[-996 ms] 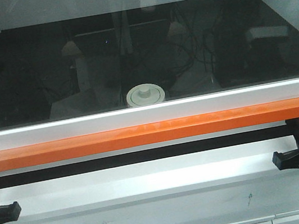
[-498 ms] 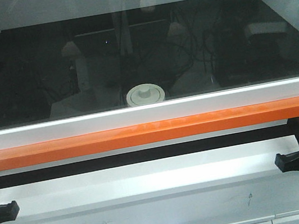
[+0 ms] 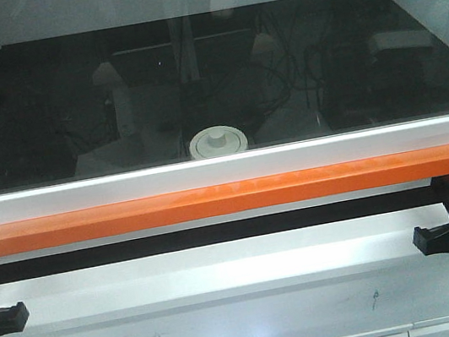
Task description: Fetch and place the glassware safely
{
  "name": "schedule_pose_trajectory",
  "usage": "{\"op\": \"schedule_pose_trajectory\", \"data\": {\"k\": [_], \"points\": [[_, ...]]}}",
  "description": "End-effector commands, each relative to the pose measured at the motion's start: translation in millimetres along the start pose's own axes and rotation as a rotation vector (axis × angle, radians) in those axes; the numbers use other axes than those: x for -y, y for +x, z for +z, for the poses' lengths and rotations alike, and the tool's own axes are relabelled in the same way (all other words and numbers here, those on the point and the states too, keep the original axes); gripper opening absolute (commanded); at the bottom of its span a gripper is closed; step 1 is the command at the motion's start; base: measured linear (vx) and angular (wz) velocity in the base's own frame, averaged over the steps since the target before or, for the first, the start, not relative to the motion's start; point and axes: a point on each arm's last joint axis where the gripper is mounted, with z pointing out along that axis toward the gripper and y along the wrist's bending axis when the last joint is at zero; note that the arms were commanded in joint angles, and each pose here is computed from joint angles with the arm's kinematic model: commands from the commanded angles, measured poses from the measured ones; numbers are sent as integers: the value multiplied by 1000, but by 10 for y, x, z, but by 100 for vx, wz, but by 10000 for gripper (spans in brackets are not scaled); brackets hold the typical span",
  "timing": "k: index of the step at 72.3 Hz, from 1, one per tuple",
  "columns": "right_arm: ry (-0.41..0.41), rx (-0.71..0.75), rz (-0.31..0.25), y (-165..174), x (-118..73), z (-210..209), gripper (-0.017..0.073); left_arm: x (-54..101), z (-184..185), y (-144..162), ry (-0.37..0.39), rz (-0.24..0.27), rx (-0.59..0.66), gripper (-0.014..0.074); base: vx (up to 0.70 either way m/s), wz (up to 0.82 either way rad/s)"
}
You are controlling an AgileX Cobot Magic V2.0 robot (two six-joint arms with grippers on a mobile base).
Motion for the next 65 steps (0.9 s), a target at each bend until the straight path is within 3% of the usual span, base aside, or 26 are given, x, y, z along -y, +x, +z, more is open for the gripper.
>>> {"op": "schedule_pose_trajectory", "data": {"k": [1,6,17,26,39,65], "points": [[-37,482,-15,-676,-40,-93,-1,40,13,-344,41,-4,264,-7,0,0],[-37,491,-15,-689,-41,-110,-1,40,12,-345,43,-20,265,-7,0,0],[-37,500,-16,-705,-42,-132,-1,50,-24,-441,48,-7,286,-7,0,0],[-38,498,-13,-707,-43,-130,-1,43,-10,-586,30,5,232,-7,0,0],[-41,501,-3,-727,-43,-126,-1,54,-54,-784,33,21,284,-7,0,0],[-38,534,-33,-1101,-69,-319,-1,60,-169,-1094,17,42,282,-7,0,0]]}}
